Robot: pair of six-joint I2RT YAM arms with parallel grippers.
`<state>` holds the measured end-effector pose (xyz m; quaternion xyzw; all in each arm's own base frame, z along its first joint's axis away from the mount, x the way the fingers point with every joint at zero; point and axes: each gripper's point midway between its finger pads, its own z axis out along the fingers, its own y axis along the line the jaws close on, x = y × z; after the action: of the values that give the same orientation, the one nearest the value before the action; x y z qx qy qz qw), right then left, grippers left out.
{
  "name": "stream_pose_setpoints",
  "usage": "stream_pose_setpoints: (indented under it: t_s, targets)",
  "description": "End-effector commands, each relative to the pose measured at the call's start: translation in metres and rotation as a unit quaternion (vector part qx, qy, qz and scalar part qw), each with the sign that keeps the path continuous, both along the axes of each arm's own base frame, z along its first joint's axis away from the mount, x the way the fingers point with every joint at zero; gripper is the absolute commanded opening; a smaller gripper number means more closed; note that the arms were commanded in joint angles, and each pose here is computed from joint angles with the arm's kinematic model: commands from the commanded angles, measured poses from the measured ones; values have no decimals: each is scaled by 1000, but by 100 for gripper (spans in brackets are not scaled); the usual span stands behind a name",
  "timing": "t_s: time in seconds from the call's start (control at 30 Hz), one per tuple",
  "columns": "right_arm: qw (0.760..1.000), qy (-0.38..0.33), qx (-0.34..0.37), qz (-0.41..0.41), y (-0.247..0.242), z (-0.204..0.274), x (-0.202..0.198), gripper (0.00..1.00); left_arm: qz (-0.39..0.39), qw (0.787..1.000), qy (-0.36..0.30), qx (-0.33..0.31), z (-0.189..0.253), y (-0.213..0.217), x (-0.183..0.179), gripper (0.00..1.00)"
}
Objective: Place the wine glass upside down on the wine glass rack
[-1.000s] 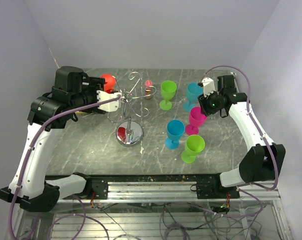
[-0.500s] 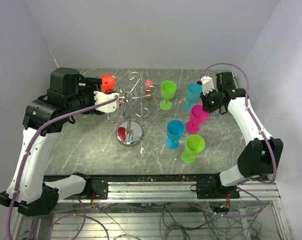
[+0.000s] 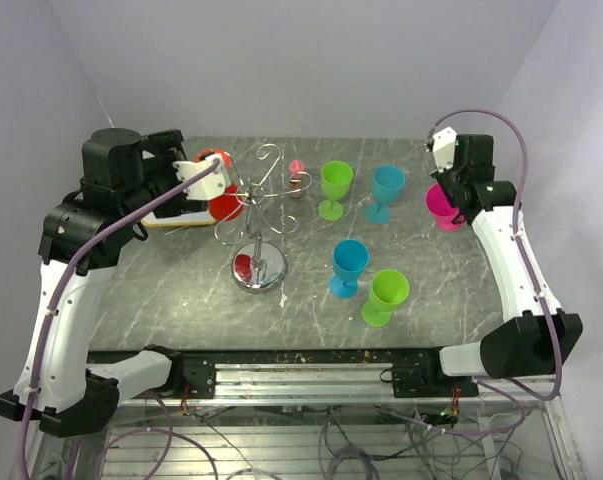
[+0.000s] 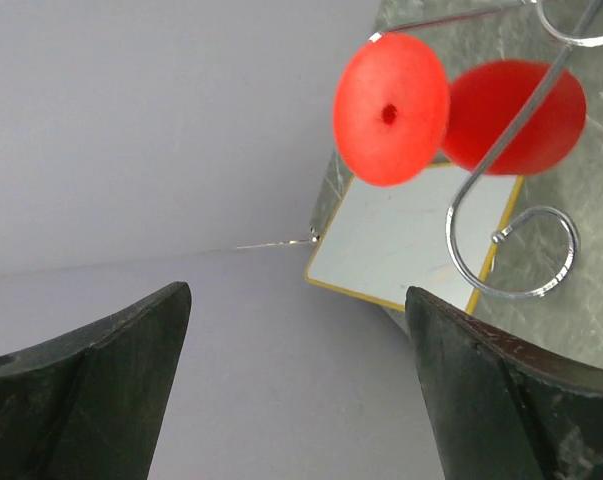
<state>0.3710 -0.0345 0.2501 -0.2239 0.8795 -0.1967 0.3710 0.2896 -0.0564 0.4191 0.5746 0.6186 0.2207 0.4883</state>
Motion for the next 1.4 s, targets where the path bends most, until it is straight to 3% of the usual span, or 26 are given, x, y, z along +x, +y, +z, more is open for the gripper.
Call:
stream_pose_setpoints:
  t_s: [0.0,0.33,0.6,0.77,1.23,1.37]
  targets:
    - [991,-75,-67,-88,-40,49,2,0,41,992,-55,-104,37,0,8,99]
    - [977,-209,49,-12,4,156,30,0,86,939,-119,-310,89,-5,19,99]
    - [932,-326,139,80,46,239,28,0,105,879,-149,-440,127,-5,28,99]
    - [890,-382,193,156,77,284,13,0,82,852,-127,-500,142,-15,24,99]
    - [790,-325,395,338,170,333,-21,0,-42,807,-13,-589,156,-76,18,100]
    - [764,-306,422,379,188,340,-31,0,-92,778,55,-619,154,-102,9,94]
